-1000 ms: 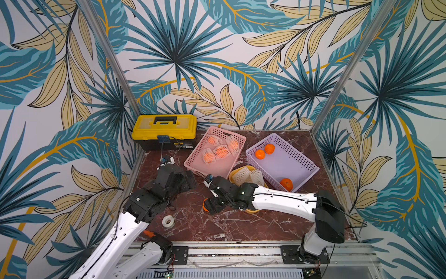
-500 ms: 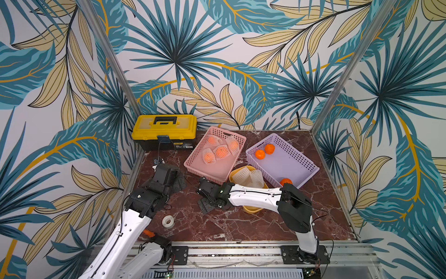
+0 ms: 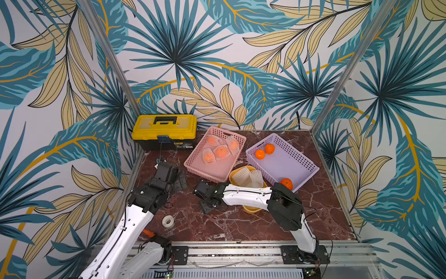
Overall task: Remove foam nets from oranges
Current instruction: Pick up the orange from the center of the board, then place the orange in the basket, then pick up the orange from the basket.
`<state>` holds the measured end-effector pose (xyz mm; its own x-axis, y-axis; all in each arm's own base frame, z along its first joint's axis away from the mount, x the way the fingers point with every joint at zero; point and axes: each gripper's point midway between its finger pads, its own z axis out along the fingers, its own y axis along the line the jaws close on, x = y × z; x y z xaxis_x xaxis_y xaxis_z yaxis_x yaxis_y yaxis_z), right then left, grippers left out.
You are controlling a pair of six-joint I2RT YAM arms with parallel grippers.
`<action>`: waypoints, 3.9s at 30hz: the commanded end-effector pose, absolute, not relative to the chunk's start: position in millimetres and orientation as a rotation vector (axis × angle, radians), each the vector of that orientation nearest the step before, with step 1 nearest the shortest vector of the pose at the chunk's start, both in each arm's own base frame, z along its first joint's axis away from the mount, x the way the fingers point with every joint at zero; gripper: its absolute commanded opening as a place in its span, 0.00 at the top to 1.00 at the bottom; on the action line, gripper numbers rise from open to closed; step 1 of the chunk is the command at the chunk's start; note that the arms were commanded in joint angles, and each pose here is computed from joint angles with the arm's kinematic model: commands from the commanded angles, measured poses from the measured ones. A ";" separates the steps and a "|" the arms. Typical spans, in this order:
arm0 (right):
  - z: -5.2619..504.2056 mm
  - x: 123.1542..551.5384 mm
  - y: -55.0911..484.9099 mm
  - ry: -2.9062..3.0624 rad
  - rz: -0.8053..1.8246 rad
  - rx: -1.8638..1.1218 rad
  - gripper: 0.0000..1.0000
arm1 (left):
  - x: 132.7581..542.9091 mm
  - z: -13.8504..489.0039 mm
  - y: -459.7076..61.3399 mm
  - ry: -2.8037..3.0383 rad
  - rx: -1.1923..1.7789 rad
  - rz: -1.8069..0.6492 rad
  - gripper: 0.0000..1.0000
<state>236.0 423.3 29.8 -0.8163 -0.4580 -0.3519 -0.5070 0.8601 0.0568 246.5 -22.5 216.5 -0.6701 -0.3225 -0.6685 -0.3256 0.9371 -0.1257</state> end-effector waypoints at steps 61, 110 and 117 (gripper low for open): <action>139.2 533.8 -27.6 1.617 0.596 1.309 0.11 | 266.5 206.5 -55.8 2.398 -0.279 -0.140 0.00; 258.0 412.4 166.1 1.741 0.469 0.179 0.11 | 505.7 68.9 -161.3 2.843 -0.494 -0.022 0.21; 256.7 413.3 167.6 1.745 0.471 0.174 0.11 | 511.3 55.0 -155.1 2.844 -0.538 0.001 0.24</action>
